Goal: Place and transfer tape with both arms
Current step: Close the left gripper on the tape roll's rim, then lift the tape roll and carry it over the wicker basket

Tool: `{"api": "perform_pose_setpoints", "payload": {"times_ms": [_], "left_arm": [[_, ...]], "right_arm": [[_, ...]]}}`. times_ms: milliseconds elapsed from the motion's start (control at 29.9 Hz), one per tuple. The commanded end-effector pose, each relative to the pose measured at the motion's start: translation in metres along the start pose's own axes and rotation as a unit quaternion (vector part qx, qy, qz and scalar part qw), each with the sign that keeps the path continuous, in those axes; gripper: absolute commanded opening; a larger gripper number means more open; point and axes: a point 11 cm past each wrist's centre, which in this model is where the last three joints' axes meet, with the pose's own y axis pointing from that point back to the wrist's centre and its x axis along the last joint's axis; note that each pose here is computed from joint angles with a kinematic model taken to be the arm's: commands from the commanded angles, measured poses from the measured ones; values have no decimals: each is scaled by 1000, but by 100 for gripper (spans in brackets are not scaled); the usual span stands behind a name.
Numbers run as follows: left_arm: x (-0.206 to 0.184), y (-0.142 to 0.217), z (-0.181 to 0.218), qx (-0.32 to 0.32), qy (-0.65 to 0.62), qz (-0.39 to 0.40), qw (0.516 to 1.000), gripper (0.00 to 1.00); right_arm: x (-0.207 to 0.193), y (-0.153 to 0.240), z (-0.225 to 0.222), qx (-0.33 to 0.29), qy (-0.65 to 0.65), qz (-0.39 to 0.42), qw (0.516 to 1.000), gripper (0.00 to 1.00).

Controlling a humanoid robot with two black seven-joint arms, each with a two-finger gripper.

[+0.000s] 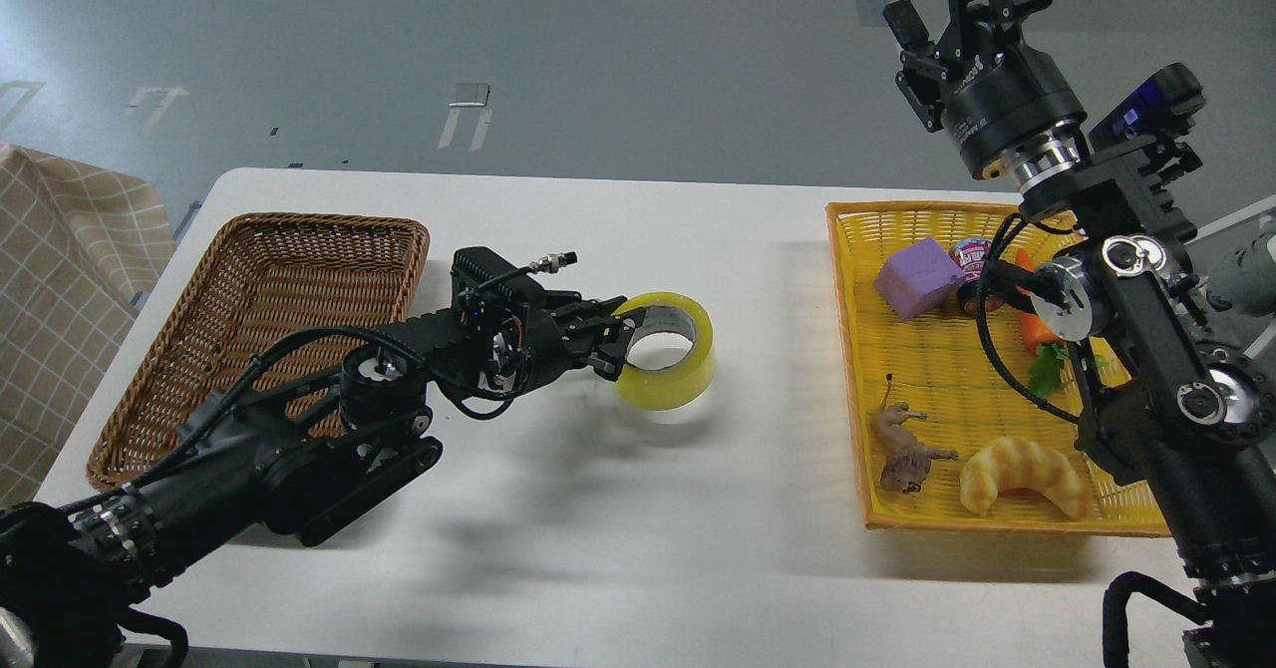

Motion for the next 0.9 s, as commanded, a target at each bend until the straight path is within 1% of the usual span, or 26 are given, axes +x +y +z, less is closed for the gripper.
{"api": "perform_pose_setpoints", "payload": {"times_ms": [0,234,368,602,668,802,869], "left_arm": [[13,4,-10,8,-15,8,1000,21],[23,20,-33,31,-32,10,999,21],[37,21,-38,39,-41,21,998,21],[56,41,-67,73,-53,40,995,21],[61,54,-84,90,-46,44,994,21],[64,70,-104,113,-53,45,991,21],[65,86,-120,133,-54,50,988,21]], "right_arm": [[0,0,1,-1,0,-1,1000,100],[0,-1,0,-1,1,-1,1000,100],[0,-2,-1,0,1,-1,1000,100],[-1,-2,0,-1,1,-3,1000,100],[-1,-2,2,-4,-1,-1,1000,100],[-3,-2,4,-5,-4,-1,1000,100],[-3,-2,4,-5,-5,-1,1000,100]]}}
